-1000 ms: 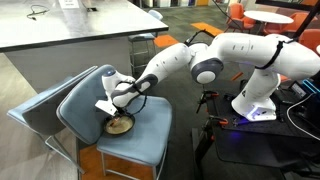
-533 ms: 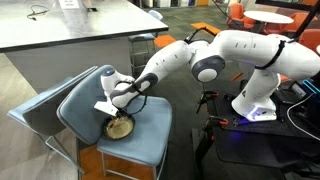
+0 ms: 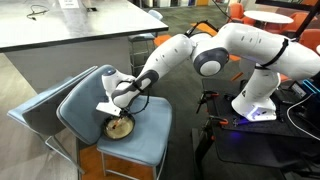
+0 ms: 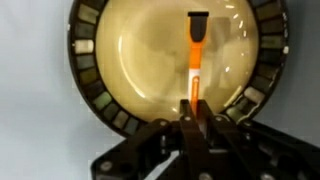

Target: Take the pen out of the bowl and put it on the chair

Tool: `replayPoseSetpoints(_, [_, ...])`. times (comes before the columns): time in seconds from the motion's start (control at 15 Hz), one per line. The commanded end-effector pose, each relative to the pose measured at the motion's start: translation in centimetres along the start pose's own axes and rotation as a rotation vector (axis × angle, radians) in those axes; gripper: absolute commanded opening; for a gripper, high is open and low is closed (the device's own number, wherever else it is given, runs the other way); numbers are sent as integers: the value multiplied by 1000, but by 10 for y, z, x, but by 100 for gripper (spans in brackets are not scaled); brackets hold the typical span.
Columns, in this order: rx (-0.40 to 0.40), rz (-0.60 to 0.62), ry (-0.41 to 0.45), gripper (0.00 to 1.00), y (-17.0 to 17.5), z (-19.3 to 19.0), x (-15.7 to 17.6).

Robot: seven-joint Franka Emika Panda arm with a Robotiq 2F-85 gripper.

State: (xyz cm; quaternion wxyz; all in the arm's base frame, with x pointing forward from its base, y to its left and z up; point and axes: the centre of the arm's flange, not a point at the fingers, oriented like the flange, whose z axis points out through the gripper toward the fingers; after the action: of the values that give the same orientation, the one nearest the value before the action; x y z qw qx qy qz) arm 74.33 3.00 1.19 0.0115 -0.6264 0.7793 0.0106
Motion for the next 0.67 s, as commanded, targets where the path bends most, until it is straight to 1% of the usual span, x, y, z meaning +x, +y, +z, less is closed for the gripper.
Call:
replayPoseSetpoints(0.0, [2,-27,12,3,44,-31,5])
replayPoseSetpoints(0.2, [-22,-5,39,3,55,-44,13])
replayPoseSetpoints(0.47, [-45,35,58,3,70,-58,47])
replayPoseSetpoints(0.53, [-46,67,63,3,71,-58,60])
replayPoseSetpoints(0.6, [-48,96,63,3,63,-61,71])
